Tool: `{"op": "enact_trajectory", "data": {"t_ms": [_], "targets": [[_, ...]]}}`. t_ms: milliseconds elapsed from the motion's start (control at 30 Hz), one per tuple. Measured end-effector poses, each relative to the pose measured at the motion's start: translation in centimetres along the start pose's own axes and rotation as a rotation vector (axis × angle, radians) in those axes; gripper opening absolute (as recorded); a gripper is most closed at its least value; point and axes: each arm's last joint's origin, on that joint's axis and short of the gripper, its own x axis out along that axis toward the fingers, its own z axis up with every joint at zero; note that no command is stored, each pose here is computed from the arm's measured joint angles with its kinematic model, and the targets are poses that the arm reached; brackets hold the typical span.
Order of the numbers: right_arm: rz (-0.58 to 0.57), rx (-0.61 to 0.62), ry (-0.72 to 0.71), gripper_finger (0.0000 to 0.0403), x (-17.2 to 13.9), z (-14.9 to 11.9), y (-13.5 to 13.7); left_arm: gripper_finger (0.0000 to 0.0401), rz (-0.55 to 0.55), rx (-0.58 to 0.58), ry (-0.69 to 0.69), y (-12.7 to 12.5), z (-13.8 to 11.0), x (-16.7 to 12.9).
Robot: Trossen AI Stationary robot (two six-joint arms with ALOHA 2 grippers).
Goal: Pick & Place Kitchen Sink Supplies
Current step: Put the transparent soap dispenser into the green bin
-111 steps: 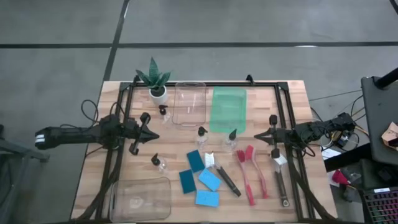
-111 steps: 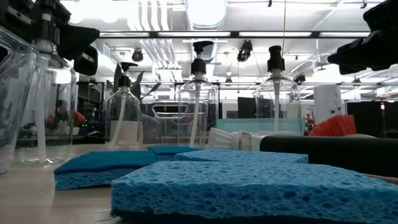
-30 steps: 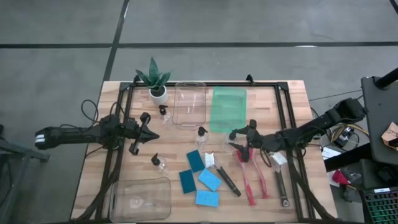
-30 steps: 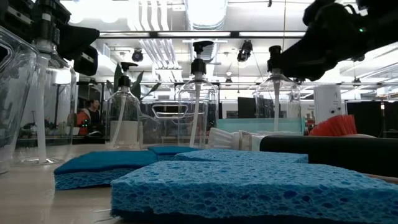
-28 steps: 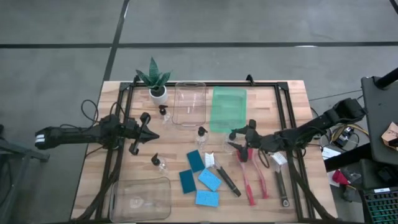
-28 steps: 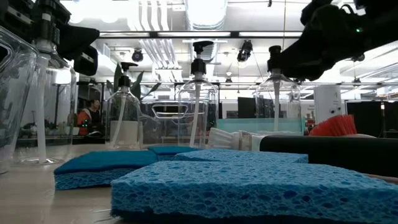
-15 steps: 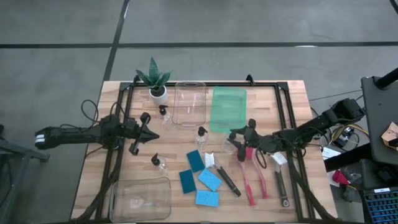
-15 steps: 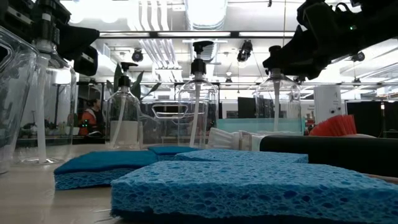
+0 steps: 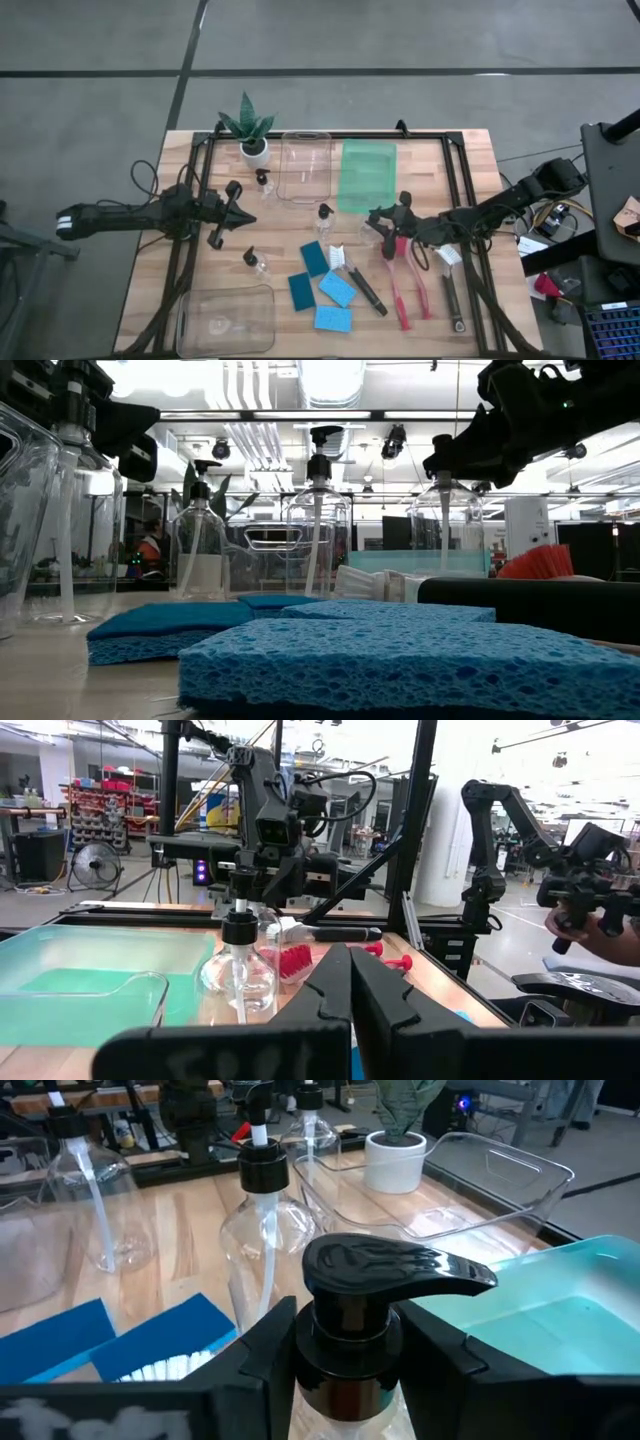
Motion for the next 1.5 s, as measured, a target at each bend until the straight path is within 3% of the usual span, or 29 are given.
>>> {"op": "enact_trajectory", "data": {"t_ms": [167, 400, 567, 900, 1300, 1500], "targets": [[0.020, 0.032, -0.034, 0.0151, -0.2, 1.2, 0.2, 0.0000, 0.000, 0.000, 0.001, 0.0, 0.0, 0.0], [0.066, 0.051, -0.086, 0.0132, -0.8, 3.4, 0.5, 0.0000, 0.000, -0.001, 0.002, 0.0, 0.0, 0.0], [0.069, 0.043, -0.100, 0.0141, -1.4, 5.6, 0.7, 0.0000, 0.001, -0.001, 0.004, 0.0, 0.0, 0.0], [-0.055, -0.044, -0.132, 0.0135, -2.2, 9.9, 0.3, 0.0000, 0.000, -0.001, 0.003, 0.0, 0.0, 0.0], [-0.244, -0.009, -0.167, 0.0137, -1.3, 11.9, -4.4, 0.0000, 0.000, -0.002, 0.005, 0.0, 0.0, 0.0], [-0.250, 0.021, -0.152, 0.0139, 0.0, 12.4, -8.0, 0.0000, 0.001, -0.002, 0.005, 0.0, 0.0, 0.0]]}}
